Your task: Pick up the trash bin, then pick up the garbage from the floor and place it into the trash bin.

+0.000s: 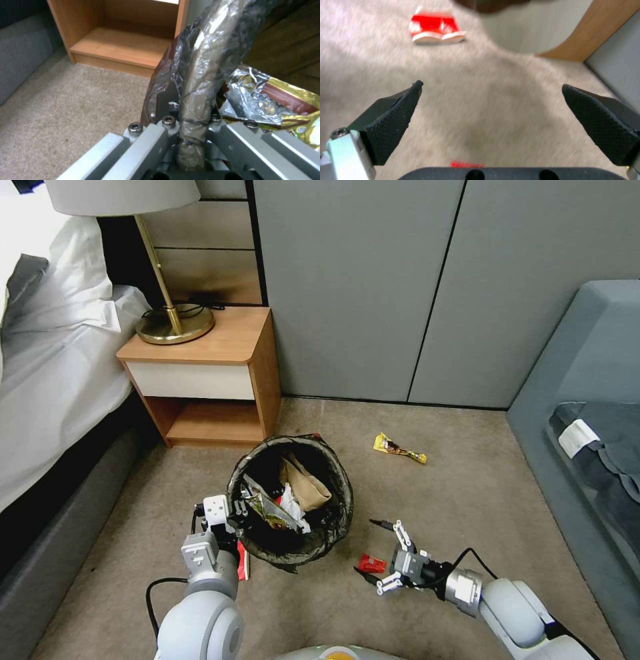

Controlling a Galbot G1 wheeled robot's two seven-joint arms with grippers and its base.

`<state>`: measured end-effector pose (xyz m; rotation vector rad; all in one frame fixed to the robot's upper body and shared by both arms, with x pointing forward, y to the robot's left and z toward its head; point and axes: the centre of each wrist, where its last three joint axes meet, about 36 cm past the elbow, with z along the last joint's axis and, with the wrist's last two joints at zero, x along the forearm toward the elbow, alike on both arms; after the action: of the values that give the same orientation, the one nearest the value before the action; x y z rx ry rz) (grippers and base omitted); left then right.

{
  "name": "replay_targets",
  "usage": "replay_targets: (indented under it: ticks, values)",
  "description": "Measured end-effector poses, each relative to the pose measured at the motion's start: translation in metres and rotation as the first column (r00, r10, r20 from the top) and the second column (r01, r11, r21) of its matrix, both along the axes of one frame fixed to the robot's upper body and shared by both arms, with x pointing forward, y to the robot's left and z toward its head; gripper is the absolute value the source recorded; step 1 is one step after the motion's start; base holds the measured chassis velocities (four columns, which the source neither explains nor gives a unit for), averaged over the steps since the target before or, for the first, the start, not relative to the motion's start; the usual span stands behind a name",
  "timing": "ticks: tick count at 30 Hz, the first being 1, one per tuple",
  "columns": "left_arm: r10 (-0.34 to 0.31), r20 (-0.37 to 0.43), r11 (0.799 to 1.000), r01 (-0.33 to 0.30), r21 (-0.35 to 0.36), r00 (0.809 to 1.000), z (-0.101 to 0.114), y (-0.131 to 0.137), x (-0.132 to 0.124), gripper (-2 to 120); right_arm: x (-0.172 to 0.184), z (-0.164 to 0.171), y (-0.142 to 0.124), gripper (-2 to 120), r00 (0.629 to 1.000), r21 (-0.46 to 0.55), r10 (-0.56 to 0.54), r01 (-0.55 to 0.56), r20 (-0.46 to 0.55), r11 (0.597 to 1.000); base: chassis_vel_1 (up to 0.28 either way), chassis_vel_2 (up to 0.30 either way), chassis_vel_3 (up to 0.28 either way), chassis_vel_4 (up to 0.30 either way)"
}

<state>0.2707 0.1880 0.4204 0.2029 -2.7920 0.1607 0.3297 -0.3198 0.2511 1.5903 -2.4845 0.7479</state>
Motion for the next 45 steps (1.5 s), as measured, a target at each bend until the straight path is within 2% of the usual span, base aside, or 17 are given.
replay_targets:
  ticks: [9, 16, 30, 45]
  values:
    - [0.0, 0.0, 1.0, 0.0, 0.005, 1.0, 0.002, -0.001, -0.004, 0, 0.013, -0.029, -0.017, 100, 0.999, -0.038, -0.03, 0.029, -0.038, 0.999, 0.0, 0.0, 0.0, 0.0]
    - [0.0, 0.003, 1.0, 0.0, 0.007, 1.0, 0.004, -0.001, -0.004, 0, 0.026, -0.033, -0.02, 100, 0.997, -0.052, -0.046, 0.043, -0.057, 0.998, 0.0, 0.0, 0.0, 0.0]
    - [-0.001, 0.003, 1.0, 0.001, 0.005, 1.0, 0.004, -0.003, -0.004, 0, 0.048, -0.046, -0.008, 100, 0.992, -0.06, -0.056, 0.049, -0.109, 0.997, 0.0, 0.0, 0.0, 0.0]
    - [-0.001, 0.003, 1.0, 0.001, 0.002, 1.0, 0.004, -0.004, -0.004, 0, 0.041, -0.072, 0.003, 100, 0.984, -0.077, -0.062, 0.05, -0.169, 0.996, 0.0, 0.0, 0.0, 0.0]
